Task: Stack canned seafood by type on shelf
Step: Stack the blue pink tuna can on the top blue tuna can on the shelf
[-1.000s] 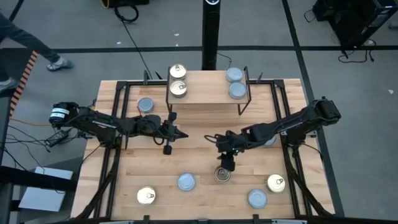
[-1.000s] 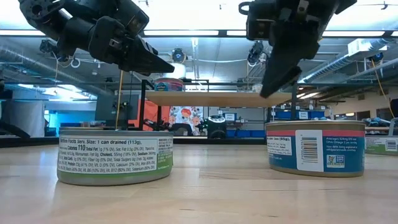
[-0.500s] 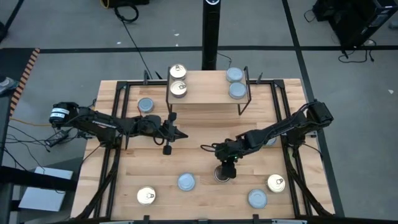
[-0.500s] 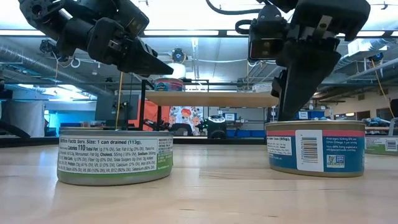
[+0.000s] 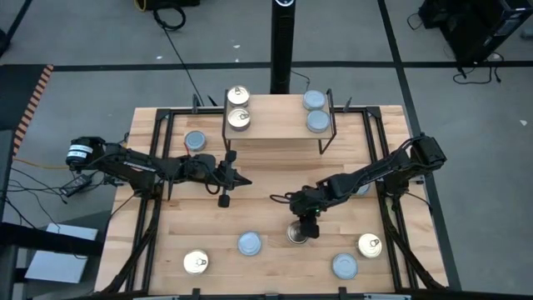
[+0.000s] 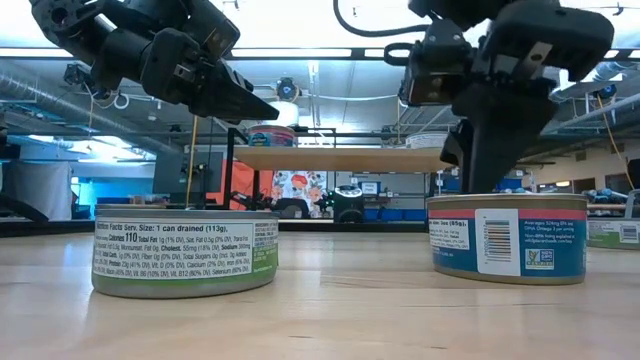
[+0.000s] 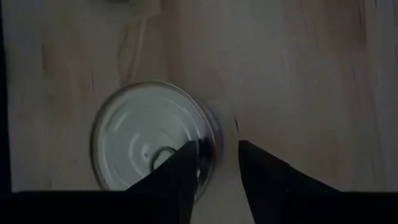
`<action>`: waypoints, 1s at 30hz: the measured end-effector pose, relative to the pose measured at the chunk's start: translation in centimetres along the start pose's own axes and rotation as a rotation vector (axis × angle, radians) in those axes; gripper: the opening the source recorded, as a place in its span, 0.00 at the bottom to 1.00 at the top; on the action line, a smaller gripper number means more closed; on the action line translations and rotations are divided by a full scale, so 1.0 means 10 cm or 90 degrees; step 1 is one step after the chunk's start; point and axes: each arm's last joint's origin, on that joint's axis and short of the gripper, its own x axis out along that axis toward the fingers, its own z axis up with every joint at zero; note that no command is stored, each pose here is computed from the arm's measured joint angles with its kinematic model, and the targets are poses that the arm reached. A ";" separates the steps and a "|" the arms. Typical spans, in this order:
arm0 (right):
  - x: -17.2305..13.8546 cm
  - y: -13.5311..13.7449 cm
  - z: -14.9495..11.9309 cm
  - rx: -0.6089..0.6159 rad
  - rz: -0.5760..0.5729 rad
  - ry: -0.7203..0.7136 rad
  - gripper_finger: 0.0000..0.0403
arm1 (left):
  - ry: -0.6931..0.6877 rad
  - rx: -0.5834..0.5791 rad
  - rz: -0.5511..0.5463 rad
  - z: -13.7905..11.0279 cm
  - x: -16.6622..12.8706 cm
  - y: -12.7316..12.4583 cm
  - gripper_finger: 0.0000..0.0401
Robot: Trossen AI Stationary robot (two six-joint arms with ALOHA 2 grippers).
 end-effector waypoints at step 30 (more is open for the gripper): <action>-0.10 -0.22 0.25 0.021 -0.130 -0.115 0.03 | -0.004 -0.096 0.034 0.01 0.00 0.02 0.01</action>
